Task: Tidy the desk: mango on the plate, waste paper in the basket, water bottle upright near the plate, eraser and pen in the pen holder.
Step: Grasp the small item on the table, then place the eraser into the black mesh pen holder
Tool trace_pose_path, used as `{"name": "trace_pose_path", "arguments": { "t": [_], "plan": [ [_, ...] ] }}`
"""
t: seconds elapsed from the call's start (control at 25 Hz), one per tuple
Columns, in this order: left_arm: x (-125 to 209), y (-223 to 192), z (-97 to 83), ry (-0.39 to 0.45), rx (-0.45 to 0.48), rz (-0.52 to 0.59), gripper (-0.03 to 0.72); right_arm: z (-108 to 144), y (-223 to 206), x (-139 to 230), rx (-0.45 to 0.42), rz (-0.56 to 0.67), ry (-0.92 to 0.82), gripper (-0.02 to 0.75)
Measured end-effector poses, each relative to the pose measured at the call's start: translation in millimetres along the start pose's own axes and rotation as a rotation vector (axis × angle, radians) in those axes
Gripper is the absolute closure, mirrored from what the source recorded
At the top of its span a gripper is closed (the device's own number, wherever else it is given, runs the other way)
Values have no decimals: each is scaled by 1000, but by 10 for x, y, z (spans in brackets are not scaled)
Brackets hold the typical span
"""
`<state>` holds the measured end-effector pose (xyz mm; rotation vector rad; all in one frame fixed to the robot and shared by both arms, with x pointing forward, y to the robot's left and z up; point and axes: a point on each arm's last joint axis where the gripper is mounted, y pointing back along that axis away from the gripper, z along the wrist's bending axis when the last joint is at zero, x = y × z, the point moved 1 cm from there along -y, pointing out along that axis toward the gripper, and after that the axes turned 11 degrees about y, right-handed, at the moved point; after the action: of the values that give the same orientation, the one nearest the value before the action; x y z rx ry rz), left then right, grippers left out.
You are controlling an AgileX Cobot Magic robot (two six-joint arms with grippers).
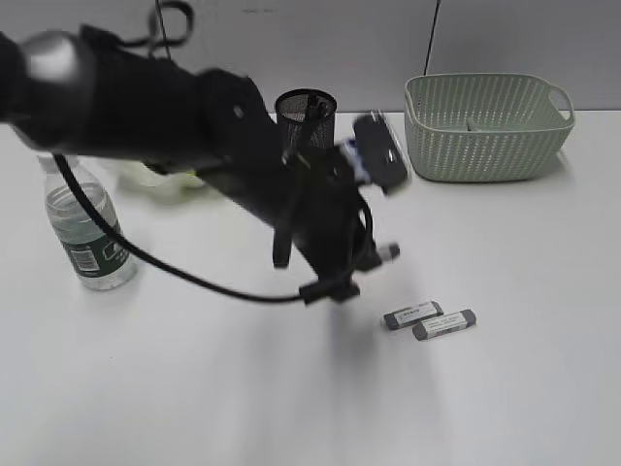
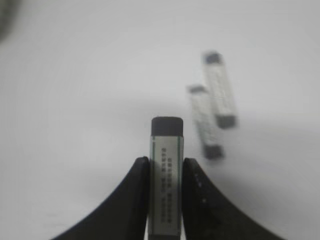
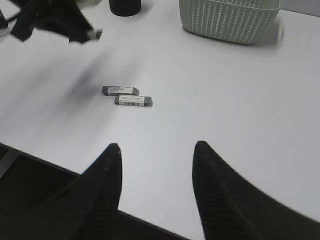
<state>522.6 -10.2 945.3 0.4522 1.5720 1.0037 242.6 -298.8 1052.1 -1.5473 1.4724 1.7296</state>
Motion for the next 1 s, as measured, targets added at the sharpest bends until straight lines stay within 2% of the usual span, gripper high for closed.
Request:
{"name": "trace_pose_path", "arguments": {
  "t": [0.08,0.24,0.28,0.4,0.56,0.72,0.84,0.92,1.0],
  "plan": [
    [-163,283,214,48,-129,-141,547,0,0,0,0,0,0,364],
    [-313,668,684,213,-417,-395,547,0,0,0,0,0,0,364],
    [-300,718,784,266,-466,-431,547,0,0,0,0,0,0,364],
    [-200,824,1021,397,-533,-474,547,0,0,0,0,0,0,364],
    [6,973,1342,571,-587,-505,547,0,0,0,0,0,0,364],
    [165,1126,1597,661,-598,-506,547,0,0,0,0,0,0,364],
    [107,1254,1696,671,-517,-499,547,0,0,0,0,0,0,364],
    [28,1338,1748,652,-462,-507,547,0,0,0,0,0,0,364],
    [-80,1436,1772,606,-360,-539,547,0,0,0,0,0,0,364]
  ]
}}
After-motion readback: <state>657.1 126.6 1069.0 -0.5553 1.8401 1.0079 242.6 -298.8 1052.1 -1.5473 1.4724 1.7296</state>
